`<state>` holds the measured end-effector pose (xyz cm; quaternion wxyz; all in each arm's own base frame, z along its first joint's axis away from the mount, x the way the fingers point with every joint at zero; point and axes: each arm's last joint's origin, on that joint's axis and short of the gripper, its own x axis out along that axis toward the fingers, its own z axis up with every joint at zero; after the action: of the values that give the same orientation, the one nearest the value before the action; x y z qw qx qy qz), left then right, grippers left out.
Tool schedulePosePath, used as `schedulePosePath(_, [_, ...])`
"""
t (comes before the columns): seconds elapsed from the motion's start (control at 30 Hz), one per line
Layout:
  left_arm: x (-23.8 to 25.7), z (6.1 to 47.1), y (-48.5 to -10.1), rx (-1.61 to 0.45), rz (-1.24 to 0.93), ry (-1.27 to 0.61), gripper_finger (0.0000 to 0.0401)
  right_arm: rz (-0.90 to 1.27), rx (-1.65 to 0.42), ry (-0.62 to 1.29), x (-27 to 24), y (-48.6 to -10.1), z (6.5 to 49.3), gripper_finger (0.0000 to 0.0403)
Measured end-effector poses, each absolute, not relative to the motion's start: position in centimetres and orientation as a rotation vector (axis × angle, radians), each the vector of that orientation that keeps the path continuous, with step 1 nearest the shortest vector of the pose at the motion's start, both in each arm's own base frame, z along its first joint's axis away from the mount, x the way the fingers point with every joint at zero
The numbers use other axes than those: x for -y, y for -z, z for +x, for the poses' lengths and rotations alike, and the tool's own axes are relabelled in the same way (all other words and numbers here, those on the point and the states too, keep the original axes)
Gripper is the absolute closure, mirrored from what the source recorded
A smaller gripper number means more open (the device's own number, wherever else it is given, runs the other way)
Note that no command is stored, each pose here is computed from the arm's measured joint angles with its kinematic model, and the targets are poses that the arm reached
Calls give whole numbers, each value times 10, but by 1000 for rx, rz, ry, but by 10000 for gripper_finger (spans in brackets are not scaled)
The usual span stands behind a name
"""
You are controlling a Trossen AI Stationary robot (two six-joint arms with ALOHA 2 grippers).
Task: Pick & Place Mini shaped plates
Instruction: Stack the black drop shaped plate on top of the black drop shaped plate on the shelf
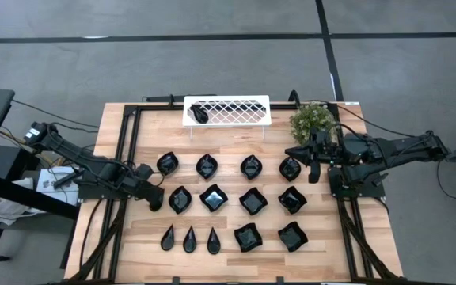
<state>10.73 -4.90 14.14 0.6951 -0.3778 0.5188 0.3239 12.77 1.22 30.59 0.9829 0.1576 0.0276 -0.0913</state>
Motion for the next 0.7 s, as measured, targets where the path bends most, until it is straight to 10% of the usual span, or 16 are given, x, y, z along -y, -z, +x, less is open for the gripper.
schedulePosePath(0.7, [52, 113, -134, -1192, -817, -748, 273, 354, -128, 185, -17, -295, 121, 403])
